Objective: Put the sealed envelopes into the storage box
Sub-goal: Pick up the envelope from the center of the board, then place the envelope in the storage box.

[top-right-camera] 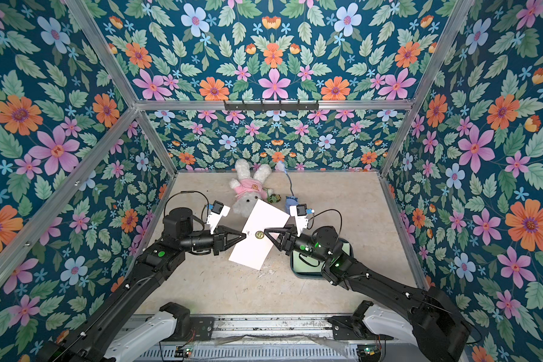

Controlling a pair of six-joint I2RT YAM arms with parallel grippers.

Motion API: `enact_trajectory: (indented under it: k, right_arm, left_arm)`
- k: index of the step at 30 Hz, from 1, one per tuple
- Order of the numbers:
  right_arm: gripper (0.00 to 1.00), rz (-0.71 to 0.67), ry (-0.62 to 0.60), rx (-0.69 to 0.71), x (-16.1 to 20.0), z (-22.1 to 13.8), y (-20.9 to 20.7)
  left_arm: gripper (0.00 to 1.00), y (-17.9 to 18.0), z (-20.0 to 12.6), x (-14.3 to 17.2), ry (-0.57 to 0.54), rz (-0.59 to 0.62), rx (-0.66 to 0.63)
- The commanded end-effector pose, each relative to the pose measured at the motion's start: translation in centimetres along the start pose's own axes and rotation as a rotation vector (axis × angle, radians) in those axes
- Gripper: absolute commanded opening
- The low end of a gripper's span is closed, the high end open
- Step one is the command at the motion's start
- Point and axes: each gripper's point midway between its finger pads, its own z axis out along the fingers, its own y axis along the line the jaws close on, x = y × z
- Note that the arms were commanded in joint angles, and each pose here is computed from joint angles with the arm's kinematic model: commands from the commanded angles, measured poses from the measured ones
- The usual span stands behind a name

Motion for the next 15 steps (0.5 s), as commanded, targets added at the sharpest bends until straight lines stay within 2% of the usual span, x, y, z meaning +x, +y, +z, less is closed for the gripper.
enact_trajectory:
  k: [1, 5, 7, 10, 15]
  right_arm:
    - [0.53, -0.004, -0.022, 0.144, -1.4, -1.9, -3.9]
    - [0.53, 0.016, -0.127, 0.335, -4.5, -6.8, -9.1]
    - [0.53, 0.019, -0.190, 0.487, -6.0, -9.8, -12.1]
    - [0.53, 0.069, -0.263, 0.681, -7.3, -14.3, -16.1]
    - [0.52, 0.139, -0.319, 0.800, -8.1, -19.4, -19.7]
  left_arm:
    - [0.00, 0.5, 0.3, -0.4, 0.027, 0.036, -0.016]
    - [0.00, 1.1, 1.5, -1.1, 0.092, 0.067, -0.041]
    - [0.00, 0.9, 3.1, -1.2, 0.147, 0.109, -0.046]
    - [0.00, -0.1, 6.8, -0.3, 0.287, 0.237, -0.066]
    - [0.00, -1.9, 13.3, 0.7, 0.522, 0.380, 0.036]
